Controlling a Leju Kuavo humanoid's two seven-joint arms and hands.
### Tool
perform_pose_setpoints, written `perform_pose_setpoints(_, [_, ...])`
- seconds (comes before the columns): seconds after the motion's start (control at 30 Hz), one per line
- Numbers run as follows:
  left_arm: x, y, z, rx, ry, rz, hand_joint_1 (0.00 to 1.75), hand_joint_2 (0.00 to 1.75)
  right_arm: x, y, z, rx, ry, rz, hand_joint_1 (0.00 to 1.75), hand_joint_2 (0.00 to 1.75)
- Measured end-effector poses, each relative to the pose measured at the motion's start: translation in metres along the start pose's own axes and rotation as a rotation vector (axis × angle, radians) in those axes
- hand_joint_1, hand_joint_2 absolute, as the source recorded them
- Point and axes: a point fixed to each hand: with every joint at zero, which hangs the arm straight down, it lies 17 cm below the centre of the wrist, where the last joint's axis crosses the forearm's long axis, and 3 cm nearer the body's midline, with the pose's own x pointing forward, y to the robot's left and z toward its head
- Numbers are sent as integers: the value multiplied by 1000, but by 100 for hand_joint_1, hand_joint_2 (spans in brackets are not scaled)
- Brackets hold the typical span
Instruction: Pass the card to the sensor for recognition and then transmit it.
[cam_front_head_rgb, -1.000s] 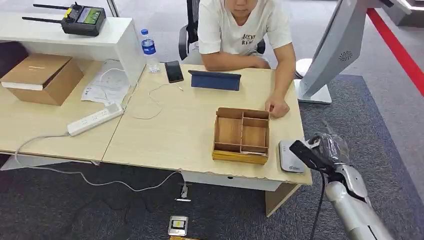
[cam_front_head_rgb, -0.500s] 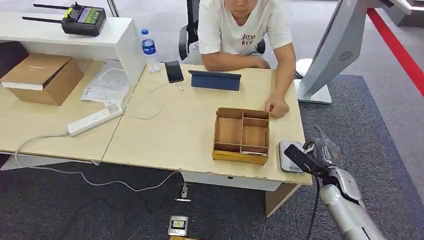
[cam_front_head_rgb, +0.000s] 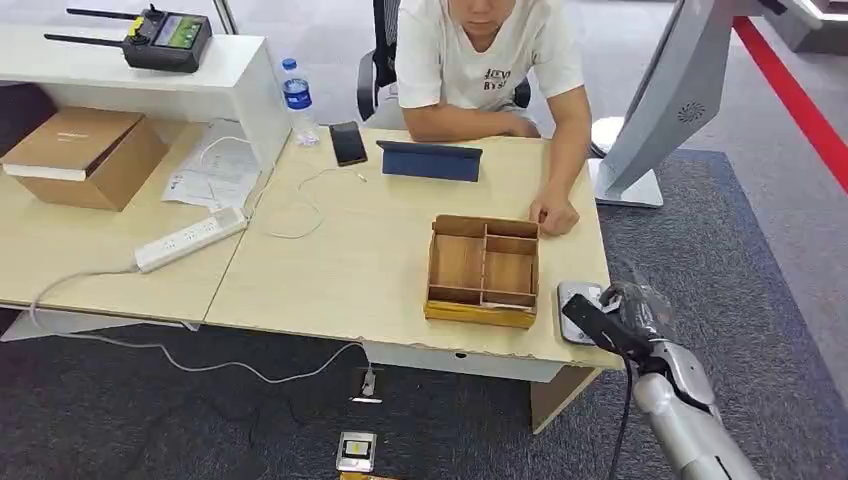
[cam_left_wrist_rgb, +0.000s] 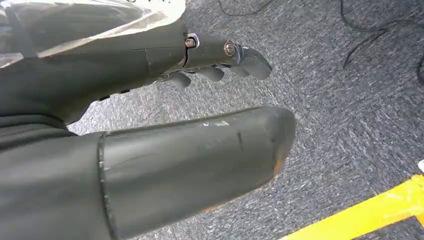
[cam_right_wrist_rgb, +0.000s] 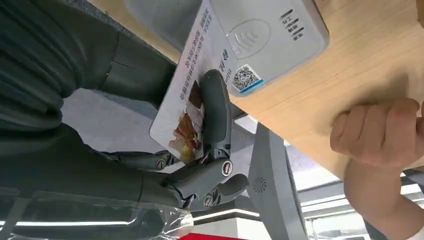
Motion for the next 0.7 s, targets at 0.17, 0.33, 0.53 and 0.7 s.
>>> perform_pose_setpoints(0.17, [0,0,0,0,2,-1,0,0,0,2,0,3,2,-7,175,175])
perform_pose_setpoints(0.33, [0,0,0,-1,1,-2,0,0,-1,4,1,9,7,-11,175,175])
perform_pose_setpoints(0.53, [0,0,0,-1,0,-3,0,0,2,4,0,3,1,-12,175,175])
perform_pose_setpoints(0.7, [0,0,0,2,0,-5,0,0,5,0,-2,-5,-8,-16,175,175])
